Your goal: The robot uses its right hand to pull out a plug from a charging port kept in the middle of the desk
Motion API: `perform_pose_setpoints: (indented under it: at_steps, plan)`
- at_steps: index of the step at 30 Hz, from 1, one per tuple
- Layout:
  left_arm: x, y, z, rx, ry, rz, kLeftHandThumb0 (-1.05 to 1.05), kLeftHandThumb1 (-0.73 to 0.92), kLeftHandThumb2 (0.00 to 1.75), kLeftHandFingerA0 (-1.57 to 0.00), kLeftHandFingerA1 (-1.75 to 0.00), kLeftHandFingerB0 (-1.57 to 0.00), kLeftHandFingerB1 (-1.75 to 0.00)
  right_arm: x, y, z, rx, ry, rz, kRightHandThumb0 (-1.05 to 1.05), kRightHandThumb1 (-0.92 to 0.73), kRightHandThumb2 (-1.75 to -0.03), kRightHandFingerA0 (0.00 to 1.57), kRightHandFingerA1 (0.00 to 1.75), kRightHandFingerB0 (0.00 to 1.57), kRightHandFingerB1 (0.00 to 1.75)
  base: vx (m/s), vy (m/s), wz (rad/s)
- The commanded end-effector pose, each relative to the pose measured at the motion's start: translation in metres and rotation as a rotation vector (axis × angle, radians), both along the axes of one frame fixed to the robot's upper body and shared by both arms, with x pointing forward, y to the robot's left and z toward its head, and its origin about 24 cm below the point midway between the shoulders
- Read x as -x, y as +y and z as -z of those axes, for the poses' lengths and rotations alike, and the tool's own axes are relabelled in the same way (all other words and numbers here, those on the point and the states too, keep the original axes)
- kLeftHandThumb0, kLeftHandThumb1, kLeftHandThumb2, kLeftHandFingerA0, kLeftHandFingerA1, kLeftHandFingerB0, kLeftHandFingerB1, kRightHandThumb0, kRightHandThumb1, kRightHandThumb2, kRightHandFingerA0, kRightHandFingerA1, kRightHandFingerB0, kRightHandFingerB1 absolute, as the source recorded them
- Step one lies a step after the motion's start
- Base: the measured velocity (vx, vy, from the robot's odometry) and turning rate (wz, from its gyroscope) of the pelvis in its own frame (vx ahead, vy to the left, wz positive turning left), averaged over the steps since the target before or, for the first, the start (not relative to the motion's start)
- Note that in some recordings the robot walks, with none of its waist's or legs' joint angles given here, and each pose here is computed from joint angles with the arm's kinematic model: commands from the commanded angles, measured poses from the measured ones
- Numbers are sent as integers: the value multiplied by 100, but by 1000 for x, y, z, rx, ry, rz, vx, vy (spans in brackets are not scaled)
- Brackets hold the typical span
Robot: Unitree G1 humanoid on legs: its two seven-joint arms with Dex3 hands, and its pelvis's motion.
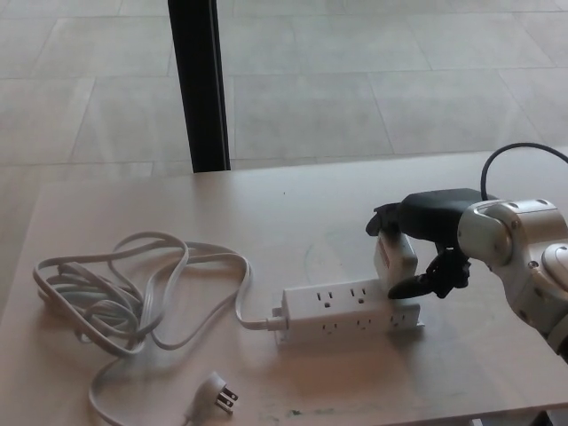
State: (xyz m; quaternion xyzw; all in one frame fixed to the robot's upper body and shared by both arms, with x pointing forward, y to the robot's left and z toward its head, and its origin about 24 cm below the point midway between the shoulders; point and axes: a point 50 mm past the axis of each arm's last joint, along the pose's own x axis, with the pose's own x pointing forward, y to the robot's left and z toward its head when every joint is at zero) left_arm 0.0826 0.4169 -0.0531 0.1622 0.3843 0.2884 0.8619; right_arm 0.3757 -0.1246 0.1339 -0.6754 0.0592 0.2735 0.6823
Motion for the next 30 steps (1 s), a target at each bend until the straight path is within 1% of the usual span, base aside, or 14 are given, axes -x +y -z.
perform_pose_setpoints:
  at_steps: [1, 3, 4, 6, 7, 8, 9, 10, 14, 16, 20, 21, 29, 30]
  plan:
    - [1, 3, -3, -8, -9, -7, -70, 86, 66, -79, -63, -53, -47, 0, -3, -2, -8, -21, 15, -68, -63, -59, 74, 128, 20, 32, 0, 0, 0]
    - [1, 4, -3, -3, -9, -15, -71, 85, 66, -81, -63, -55, -46, 0, -2, -2, -22, -33, 9, -58, -64, -59, 81, 125, 24, 34, 0, 0, 0]
    - [2, 3, -2, 1, -7, -16, -70, 85, 66, -81, -63, -55, -45, 0, -3, -2, -27, -33, 9, -60, -53, -84, 86, 116, 20, 47, 0, 0, 0]
    - [3, 3, -1, 3, -13, -14, -70, 85, 66, -81, -65, -56, -49, 0, -3, -1, -25, -37, 11, -56, -53, -83, 83, 113, 21, 47, 0, 0, 0]
    - [2, 3, -2, 8, -10, -22, -70, 86, 66, -79, -62, -57, -49, -1, -3, -1, -16, -38, 24, -44, -67, -60, 76, 117, 23, 37, 0, 0, 0]
    - [2, 3, -2, 7, -12, -20, -71, 86, 66, -78, -60, -58, -50, -1, -3, -1, -18, -42, 24, -50, -53, -82, 84, 110, 19, 48, 0, 0, 0]
    - [2, 3, -2, 4, -17, -16, -70, 86, 65, -78, -61, -57, -50, -1, -4, 0, -10, -51, 22, -49, -53, -81, 83, 109, 21, 49, 0, 0, 0]
    - [2, 3, -2, 4, -15, -17, -70, 86, 66, -79, -63, -55, -47, -2, -4, -1, -12, -65, 20, -41, -66, -59, 76, 120, 29, 42, 0, 0, 0]
    - [4, 3, 0, 9, -7, -23, -70, 86, 66, -77, -60, -56, -48, -2, -5, 0, -31, -84, -1, -27, -70, -63, 70, 143, 52, 51, 0, 0, 0]
    - [5, 2, 0, 11, -18, -23, -69, 87, 66, -79, -62, -56, -47, -1, -4, -1, -85, -107, -17, -31, -66, -66, 80, 161, 89, 66, 0, 0, 0]
    - [6, 2, 0, 10, -18, -25, -70, 87, 66, -80, -62, -57, -46, 0, -4, -2, -82, -111, -24, -29, -61, -66, 81, 157, 90, 68, 0, 0, 0]
    - [7, 2, 1, 11, -4, -14, -71, 88, 66, -79, -59, -57, -45, 1, -5, -1, -59, -110, -29, -26, -62, -69, 79, 140, 90, 68, 0, 0, 0]
    - [8, 1, 1, 27, -14, -15, -71, 88, 66, -77, -57, -56, -45, 0, -9, 4, -23, -93, -5, -31, -55, -63, 84, 149, 91, 71, 0, 0, 0]
    - [9, 1, 1, 27, -15, -16, -71, 88, 67, -77, -55, -56, -44, 0, -9, 5, -6, -95, 5, -31, -59, -70, 83, 157, 77, 78, 0, 0, 0]
